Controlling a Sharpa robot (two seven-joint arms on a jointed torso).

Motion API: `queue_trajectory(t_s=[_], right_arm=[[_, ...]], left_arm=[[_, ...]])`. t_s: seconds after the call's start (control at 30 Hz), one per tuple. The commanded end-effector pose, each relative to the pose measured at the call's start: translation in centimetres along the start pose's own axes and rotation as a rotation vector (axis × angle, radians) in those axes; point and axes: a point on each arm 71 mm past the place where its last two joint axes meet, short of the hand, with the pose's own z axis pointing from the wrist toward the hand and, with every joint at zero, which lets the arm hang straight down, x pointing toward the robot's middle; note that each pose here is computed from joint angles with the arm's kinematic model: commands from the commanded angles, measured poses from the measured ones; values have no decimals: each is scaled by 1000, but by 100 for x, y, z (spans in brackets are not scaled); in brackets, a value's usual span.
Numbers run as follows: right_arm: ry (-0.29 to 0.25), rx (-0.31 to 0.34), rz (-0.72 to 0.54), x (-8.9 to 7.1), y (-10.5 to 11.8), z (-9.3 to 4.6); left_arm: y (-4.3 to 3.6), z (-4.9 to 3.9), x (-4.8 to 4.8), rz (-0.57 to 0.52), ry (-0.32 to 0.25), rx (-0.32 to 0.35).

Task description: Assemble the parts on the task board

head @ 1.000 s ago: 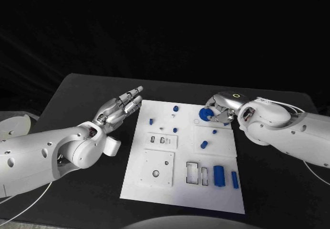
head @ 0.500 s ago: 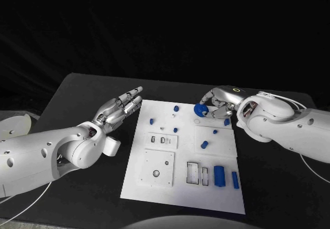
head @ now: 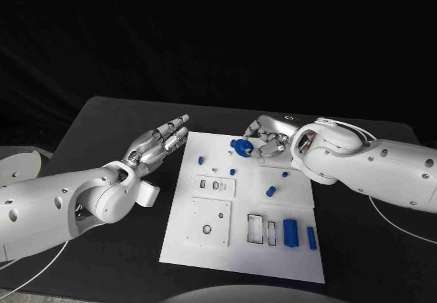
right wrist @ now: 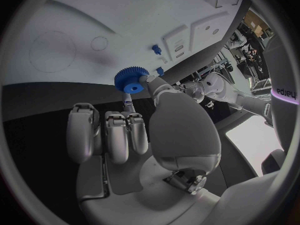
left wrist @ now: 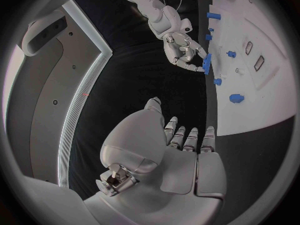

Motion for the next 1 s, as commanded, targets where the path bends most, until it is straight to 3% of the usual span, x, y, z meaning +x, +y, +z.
queue_trajectory(t_s=[0.03, 0.43, 1.0], right_arm=[[38, -7, -10, 47, 46, 79], [65, -21, -48, 188, 187, 270], [92, -22, -76, 252, 249, 332]], left_arm=[[-7, 11, 31, -10, 18, 9], [-7, 17, 35, -11, 19, 11], [1, 30, 36, -12, 23, 8]])
